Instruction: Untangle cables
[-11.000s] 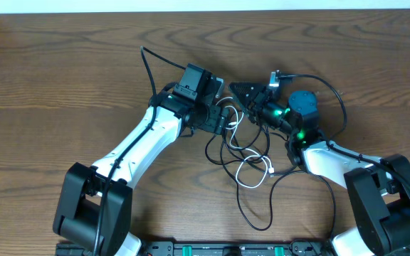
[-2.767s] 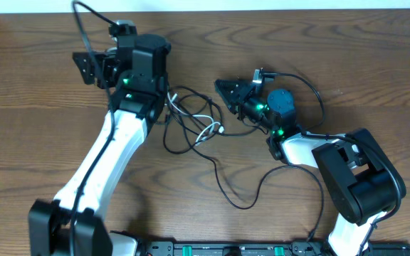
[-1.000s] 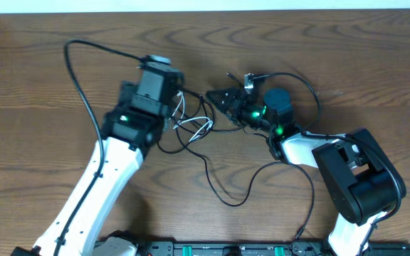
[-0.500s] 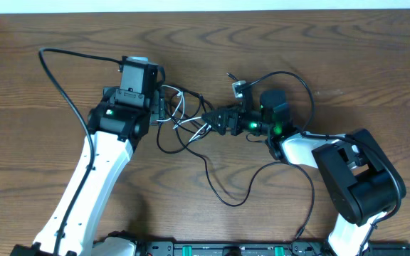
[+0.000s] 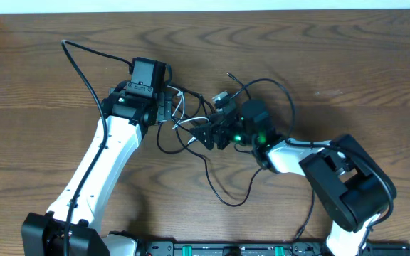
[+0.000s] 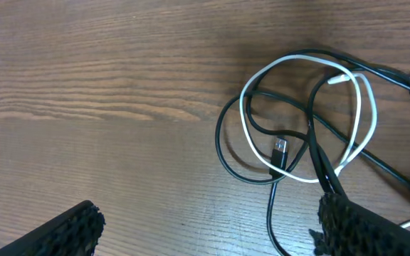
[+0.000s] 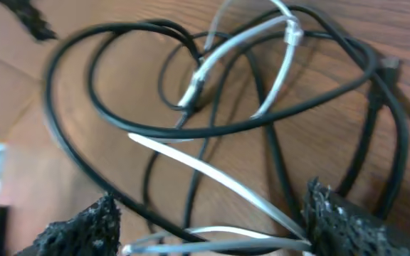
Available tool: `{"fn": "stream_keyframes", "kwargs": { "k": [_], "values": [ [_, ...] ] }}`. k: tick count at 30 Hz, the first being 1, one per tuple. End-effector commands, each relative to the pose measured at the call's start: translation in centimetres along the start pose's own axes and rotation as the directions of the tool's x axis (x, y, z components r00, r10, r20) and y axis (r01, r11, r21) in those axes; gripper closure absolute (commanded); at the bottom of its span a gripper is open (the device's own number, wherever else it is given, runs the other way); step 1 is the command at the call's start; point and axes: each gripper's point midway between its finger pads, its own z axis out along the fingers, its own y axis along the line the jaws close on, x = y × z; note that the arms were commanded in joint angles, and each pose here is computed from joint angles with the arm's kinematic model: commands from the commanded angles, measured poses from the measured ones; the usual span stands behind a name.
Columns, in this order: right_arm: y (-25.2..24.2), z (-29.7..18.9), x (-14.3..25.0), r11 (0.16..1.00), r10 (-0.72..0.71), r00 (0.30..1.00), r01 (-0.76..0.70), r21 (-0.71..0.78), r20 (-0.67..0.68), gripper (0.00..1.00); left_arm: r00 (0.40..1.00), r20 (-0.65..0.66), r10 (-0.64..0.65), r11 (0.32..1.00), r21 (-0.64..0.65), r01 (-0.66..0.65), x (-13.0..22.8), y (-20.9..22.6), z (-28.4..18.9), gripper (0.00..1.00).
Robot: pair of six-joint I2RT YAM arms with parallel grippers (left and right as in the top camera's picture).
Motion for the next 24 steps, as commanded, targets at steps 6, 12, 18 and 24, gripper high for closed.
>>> {"fn": "stream_keyframes", "kwargs": {
  "k": [6, 12, 18, 24],
  "values": [
    [-0.5, 0.4, -1.1, 0.986, -0.108, 0.993, 0.1, 0.136, 0.048, 0.6, 1.0, 0.0, -0.016, 1.0, -0.006, 0.016, -0.2, 0.2, 0.1, 0.02],
    [-0.6, 0.0, -1.9, 0.989, -0.073, 0.995, 0.063, 0.134, 0.074, 0.94, 1.0, 0.0, -0.016, 1.0, -0.006, 0.016, -0.2, 0.2, 0.1, 0.02],
    [1.2, -1.9, -4.9, 0.994, -0.085, 0.988, 0.076, 0.075, 0.125, 0.96, 1.0, 0.0, -0.016, 1.0, -0.006, 0.016, -0.2, 0.2, 0.1, 0.02],
    [2.7, -5.2, -7.5, 0.988, -0.127, 0.981, 0.112, 0.106, 0.146, 0.97, 1.0, 0.0, -0.015, 1.0, -0.006, 0.015, -0.2, 0.2, 0.1, 0.02]
  ]
}}
